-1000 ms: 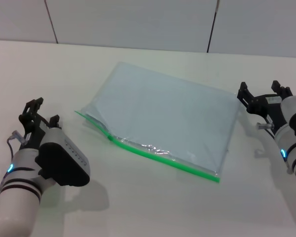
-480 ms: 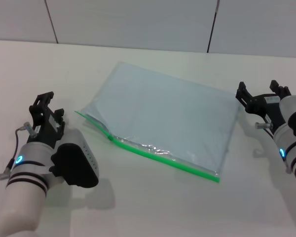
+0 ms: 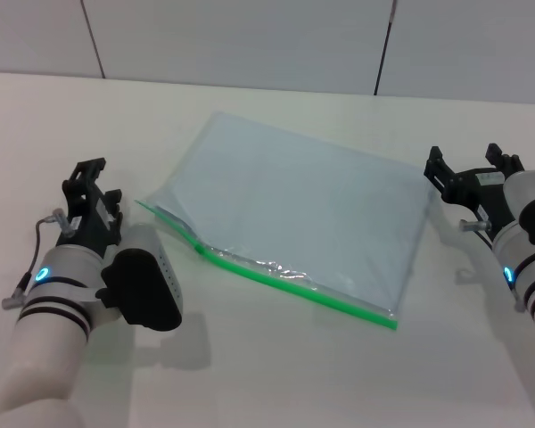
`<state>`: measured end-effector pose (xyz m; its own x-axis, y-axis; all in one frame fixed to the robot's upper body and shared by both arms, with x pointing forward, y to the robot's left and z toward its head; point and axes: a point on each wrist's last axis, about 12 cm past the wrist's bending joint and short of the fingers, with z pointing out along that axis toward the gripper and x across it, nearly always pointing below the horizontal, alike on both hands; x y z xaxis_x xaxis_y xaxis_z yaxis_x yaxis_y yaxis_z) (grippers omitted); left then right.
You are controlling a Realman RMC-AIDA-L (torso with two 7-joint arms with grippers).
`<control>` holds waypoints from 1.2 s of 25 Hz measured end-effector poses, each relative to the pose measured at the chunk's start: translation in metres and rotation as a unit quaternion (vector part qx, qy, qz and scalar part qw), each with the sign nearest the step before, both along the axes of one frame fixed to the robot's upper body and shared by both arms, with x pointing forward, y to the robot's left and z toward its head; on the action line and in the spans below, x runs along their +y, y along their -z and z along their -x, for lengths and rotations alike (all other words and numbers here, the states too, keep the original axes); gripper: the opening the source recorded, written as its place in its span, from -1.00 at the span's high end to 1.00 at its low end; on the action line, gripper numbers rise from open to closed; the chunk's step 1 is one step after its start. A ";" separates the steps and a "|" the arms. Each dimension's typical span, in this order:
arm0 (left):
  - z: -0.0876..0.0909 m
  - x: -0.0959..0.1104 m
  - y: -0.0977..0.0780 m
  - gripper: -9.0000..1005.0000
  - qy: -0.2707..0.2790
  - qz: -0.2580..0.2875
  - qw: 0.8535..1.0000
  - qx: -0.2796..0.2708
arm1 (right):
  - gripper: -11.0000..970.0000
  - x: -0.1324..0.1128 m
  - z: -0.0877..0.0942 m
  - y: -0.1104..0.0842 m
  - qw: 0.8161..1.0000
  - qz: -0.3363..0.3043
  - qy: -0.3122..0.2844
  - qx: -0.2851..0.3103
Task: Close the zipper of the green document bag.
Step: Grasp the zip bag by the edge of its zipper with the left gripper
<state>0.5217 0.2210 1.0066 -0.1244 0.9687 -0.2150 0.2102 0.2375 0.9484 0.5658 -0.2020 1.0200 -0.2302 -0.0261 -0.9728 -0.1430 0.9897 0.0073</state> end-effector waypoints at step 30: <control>-0.012 -0.009 0.005 -0.08 0.050 -0.036 0.997 0.038 | -0.78 0.004 -0.003 -0.003 1.000 -0.002 -0.005 -0.004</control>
<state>0.5338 0.2119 1.0019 -0.0400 0.9897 -0.1375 0.3012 0.1432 0.9428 0.5685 -0.1982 1.0228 -0.2229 -0.0241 -0.9745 -0.1526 0.9882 0.0105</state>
